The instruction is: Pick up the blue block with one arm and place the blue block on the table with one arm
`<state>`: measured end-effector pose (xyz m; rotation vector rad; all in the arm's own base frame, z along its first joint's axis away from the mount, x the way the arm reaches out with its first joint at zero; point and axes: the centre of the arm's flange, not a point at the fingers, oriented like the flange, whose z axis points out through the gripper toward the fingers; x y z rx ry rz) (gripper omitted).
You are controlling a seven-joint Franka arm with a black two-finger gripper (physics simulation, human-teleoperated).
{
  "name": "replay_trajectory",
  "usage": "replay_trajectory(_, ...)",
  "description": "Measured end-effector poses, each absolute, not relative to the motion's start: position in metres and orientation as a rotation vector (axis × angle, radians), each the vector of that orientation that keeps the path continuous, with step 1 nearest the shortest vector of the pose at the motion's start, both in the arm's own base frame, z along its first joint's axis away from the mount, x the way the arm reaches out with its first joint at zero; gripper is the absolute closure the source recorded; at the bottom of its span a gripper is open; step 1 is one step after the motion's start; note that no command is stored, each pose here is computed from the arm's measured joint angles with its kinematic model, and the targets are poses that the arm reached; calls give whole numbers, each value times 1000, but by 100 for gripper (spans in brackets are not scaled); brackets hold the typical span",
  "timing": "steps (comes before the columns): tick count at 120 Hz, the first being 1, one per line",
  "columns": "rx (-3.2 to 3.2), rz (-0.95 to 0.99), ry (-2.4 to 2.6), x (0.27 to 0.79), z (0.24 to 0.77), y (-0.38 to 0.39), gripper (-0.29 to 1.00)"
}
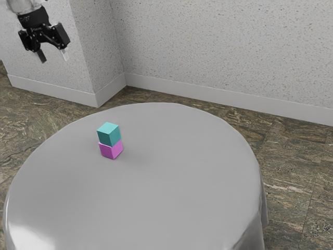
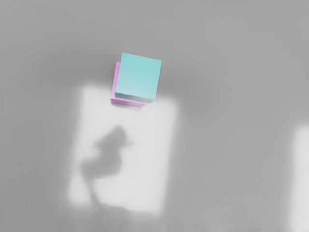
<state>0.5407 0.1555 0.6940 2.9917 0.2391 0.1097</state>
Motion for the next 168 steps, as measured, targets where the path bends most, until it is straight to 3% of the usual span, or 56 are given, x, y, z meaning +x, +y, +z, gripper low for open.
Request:
replay_trajectory(22, 3034, 20, 252, 564, 659, 150, 2)
replay_trajectory(34, 3083, -60, 206, 595, 613, 124, 2)
replay_trajectory(49, 3095, -136, 177, 593, 532, 118, 2)
replay_trajectory(74, 3196, 39, 93, 628, 450, 133, 3)
replay_trajectory(102, 3205, 254, 1, 685, 416, 129, 3)
replay_trajectory(168, 3162, 201, 33, 672, 365, 129, 3)
